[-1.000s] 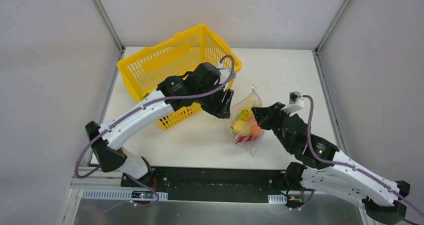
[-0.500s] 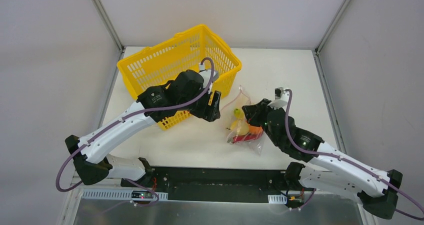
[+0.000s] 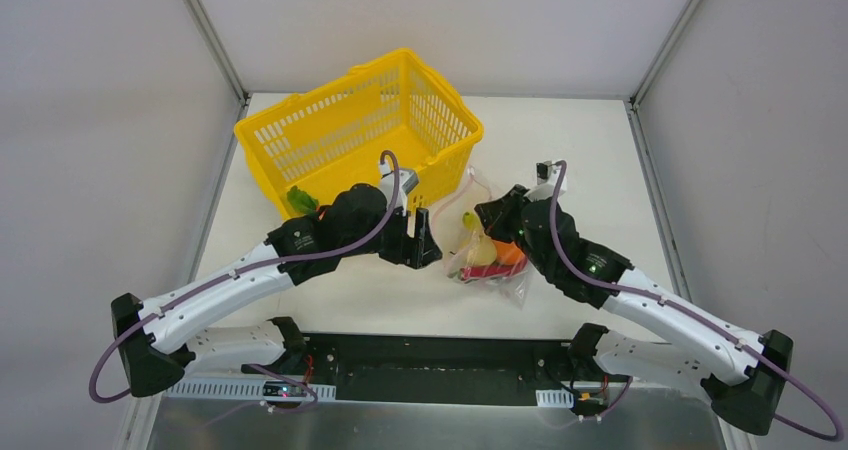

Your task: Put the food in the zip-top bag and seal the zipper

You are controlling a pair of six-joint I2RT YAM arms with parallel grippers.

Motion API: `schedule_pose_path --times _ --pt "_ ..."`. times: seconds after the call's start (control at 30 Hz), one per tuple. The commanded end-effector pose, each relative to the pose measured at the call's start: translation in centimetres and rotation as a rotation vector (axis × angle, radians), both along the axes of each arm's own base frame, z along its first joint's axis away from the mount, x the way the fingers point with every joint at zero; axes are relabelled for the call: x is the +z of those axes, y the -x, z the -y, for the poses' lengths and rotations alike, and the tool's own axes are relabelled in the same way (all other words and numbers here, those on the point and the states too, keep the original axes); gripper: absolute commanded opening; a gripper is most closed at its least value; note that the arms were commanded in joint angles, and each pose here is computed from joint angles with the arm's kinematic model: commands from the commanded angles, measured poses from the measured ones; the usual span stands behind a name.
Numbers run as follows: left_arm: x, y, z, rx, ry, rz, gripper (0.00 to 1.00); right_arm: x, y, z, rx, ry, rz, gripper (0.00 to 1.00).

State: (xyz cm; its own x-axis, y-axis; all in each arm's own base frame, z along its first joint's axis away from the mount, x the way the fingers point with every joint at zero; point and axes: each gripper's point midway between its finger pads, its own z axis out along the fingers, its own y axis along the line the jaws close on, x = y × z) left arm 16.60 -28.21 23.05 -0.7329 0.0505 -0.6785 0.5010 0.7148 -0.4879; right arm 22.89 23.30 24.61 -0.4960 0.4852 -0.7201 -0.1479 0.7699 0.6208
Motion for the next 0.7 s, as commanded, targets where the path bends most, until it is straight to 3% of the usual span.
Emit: schedule_pose_path --times 0.0,0.27,0.5,0.67 --pt "2.7 0.7 2.6 -0.014 0.188 0.025 0.70 3.0 -0.6 -0.9 0.015 -0.106 0.013 0.03" --pt "2.1 2.3 3.7 -0.035 0.141 0.061 0.71 2.3 -1.2 -1.5 0.034 -0.120 -0.034 0.04" --pt "-0.5 1.8 3.0 0.007 -0.063 0.082 0.70 2.5 -1.3 -1.7 0.046 -0.126 -0.046 0.05" --pt "-1.3 1.5 3.2 0.042 -0.095 0.078 0.65 2.6 -1.2 -1.8 0.056 -0.134 -0.051 0.05"
